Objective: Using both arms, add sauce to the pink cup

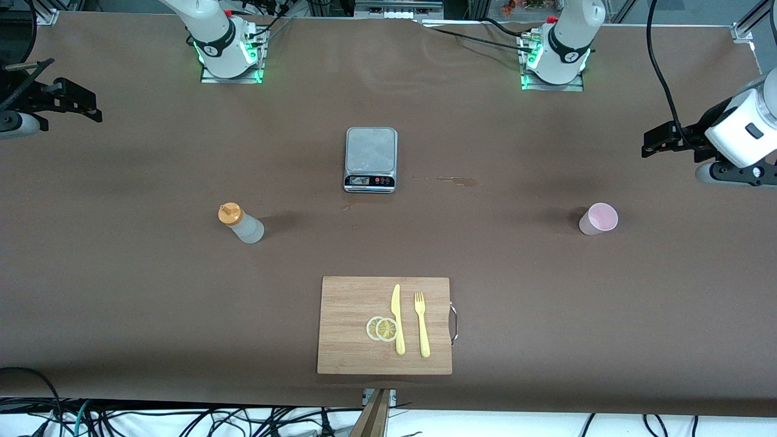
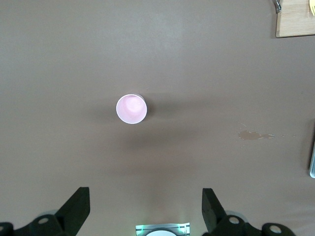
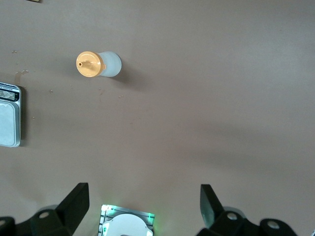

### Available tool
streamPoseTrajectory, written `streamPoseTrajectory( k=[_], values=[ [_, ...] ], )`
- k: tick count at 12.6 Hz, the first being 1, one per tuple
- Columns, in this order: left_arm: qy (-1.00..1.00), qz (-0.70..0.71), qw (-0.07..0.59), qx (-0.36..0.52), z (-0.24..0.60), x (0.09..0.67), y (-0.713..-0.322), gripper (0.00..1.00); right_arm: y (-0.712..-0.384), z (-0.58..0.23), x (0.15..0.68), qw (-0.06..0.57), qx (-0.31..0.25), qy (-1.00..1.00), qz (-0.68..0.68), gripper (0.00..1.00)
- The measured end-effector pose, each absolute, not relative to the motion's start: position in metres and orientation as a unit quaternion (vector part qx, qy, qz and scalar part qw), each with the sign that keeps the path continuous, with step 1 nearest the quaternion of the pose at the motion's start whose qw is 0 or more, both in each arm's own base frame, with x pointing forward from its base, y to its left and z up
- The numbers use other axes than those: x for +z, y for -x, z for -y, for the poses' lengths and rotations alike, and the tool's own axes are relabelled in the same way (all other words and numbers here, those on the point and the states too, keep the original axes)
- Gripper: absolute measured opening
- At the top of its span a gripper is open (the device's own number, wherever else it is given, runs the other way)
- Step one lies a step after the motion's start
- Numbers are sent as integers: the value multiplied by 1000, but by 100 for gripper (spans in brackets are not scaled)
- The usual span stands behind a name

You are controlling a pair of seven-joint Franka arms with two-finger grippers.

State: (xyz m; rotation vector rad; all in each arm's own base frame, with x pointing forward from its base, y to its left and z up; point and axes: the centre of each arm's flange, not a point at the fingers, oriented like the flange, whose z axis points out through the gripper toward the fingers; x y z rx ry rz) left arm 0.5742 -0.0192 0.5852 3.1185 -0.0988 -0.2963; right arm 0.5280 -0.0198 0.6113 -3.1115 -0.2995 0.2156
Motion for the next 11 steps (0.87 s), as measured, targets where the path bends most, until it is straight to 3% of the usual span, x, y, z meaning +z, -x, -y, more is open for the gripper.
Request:
streamPoseTrajectory(
  k=[11],
  values=[
    [-994, 32, 4, -102, 20, 582, -580, 100, -528, 20, 611, 4, 69, 993, 96, 100]
  ],
)
